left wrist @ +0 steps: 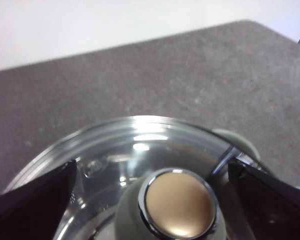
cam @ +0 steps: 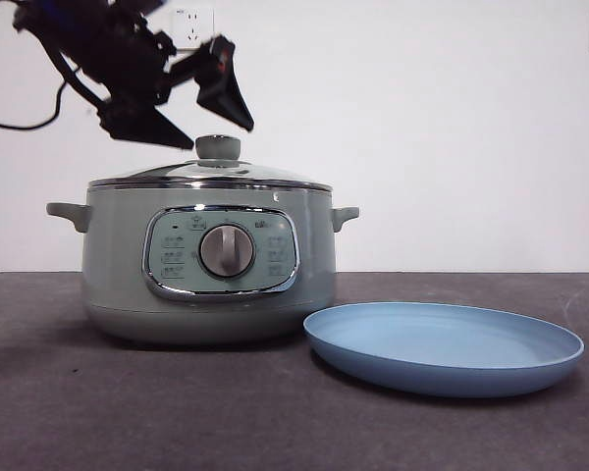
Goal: Take the corn out from the steamer,put the corn on the plate,close the lid
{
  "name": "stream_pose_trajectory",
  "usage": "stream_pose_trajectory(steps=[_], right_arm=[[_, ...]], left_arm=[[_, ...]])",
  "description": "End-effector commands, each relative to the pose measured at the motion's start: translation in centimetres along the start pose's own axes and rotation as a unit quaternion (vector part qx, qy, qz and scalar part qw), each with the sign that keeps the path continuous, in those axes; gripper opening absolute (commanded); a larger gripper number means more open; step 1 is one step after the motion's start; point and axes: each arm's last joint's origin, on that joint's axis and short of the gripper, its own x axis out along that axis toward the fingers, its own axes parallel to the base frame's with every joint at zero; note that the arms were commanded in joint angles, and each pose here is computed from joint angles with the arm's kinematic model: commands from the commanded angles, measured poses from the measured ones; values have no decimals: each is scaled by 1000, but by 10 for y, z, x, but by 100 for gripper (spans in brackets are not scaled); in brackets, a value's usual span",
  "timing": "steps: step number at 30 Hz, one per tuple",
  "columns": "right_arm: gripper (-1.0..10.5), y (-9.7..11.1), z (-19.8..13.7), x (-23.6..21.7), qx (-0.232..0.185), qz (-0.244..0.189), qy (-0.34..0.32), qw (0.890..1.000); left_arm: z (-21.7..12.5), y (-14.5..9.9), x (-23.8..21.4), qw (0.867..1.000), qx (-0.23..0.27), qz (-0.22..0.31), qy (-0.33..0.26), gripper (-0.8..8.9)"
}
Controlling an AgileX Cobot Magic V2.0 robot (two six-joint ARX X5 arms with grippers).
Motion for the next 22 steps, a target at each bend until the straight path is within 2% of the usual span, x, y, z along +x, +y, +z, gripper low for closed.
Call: stream_pose_trajectory(steps=[1,5,11,17,22], right_arm=[[571,0,1,0,-3,0,-1,1000],[571,0,1,0,-3,0,-1,1000],[568,0,1,0,-3,0,-1,1000],[568,0,1,0,-3,0,-1,1000],[568,0,1,0,-3,0,-1,1000]], left_arm=[[-6,0,6,1000,4,1,11,530],[-8,-2,8,1000,4,18,22,530],[-12,-8,9,999,4,15,40,524],[-12,-11,10,999,6,19,41,263],[-12,-11,10,999,5,17,40,-4]])
